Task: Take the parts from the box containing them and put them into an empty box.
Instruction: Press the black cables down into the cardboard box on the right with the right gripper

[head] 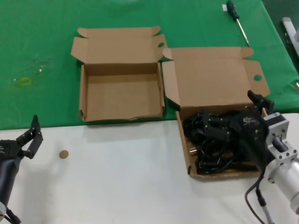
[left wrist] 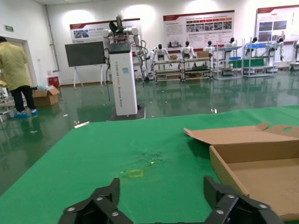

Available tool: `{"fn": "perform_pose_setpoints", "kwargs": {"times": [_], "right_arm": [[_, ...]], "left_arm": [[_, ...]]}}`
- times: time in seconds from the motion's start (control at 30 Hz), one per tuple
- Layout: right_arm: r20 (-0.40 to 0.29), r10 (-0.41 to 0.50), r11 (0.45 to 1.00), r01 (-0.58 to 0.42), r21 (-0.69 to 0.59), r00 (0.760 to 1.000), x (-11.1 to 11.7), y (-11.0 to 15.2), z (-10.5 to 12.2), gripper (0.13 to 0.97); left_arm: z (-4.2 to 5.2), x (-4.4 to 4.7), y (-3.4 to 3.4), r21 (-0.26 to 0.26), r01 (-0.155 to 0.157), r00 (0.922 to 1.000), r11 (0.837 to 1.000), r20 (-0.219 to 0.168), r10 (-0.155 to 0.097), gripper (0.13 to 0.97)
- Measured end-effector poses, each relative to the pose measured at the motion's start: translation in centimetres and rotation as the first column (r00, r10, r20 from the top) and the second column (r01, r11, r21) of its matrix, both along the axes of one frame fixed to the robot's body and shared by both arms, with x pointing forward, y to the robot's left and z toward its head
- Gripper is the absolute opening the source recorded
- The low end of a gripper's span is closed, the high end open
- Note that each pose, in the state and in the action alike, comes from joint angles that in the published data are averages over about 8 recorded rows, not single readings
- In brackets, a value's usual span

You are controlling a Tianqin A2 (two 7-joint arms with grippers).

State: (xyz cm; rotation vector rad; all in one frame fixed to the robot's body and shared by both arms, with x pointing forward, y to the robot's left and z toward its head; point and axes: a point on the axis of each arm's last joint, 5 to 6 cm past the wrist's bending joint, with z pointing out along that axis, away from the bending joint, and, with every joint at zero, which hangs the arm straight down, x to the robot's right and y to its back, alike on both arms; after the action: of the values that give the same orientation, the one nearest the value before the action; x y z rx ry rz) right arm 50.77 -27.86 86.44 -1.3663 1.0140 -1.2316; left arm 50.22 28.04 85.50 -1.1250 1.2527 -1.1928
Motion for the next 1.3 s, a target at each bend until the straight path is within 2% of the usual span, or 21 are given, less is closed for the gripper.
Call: {"fn": "perform_pose_setpoints", "kwargs": {"times": [0.03, 0.3, 0.33, 0.43, 0.63, 0.77, 0.87, 1.0, 1.3], "right_arm": [[0.001, 0.01, 1.0, -0.01, -0.014, 1.0, 0.1, -0.2, 0.1, 0.966], [0.003, 0.127, 0.975, -0.124, -0.183, 0.992, 1.1, -2.7, 1.6, 0.966], [0.003, 0.145, 0.968, -0.141, -0.21, 0.989, 1.3, -3.1, 1.9, 0.966], [0.006, 0.199, 0.938, -0.188, -0.291, 0.98, 1.9, -4.2, 3.0, 0.966], [0.002, 0.315, 0.835, -0.277, -0.475, 0.949, 3.2, -6.5, 5.6, 0.966], [-0.028, 0.398, 0.724, -0.333, -0.605, 0.917, 3.6, -8.0, 7.5, 0.966], [-0.068, 0.453, 0.62, -0.369, -0.693, 0.889, 3.8, -8.9, 8.8, 0.966], [-0.134, 0.513, 0.466, -0.407, -0.786, 0.848, 3.9, -9.9, 10.0, 0.966], [-0.287, 0.577, 0.113, -0.423, -0.899, 0.765, 4.6, -11.2, 11.0, 0.966]], "left_arm": [[0.0, 0.0, 0.0, 0.0, 0.0, 1.0, 1.0, 0.0, 0.0, 0.728], [0.0, 0.0, 0.0, 0.0, 0.0, 1.0, 1.0, 0.0, 0.0, 0.51], [0.0, 0.0, 0.0, 0.0, 0.0, 1.0, 1.0, 0.0, 0.0, 0.51], [0.0, 0.0, 0.0, 0.0, 0.0, 1.0, 1.0, 0.0, 0.0, 0.51], [0.0, 0.0, 0.0, 0.0, 0.0, 1.0, 1.0, 0.0, 0.0, 0.367], [0.0, 0.0, 0.0, 0.0, 0.0, 1.0, 1.0, 0.0, 0.0, 0.304], [0.0, 0.0, 0.0, 0.0, 0.0, 1.0, 1.0, 0.0, 0.0, 0.259], [0.0, 0.0, 0.0, 0.0, 0.0, 1.0, 1.0, 0.0, 0.0, 0.2], [0.0, 0.0, 0.0, 0.0, 0.0, 1.0, 1.0, 0.0, 0.0, 0.153]]}}
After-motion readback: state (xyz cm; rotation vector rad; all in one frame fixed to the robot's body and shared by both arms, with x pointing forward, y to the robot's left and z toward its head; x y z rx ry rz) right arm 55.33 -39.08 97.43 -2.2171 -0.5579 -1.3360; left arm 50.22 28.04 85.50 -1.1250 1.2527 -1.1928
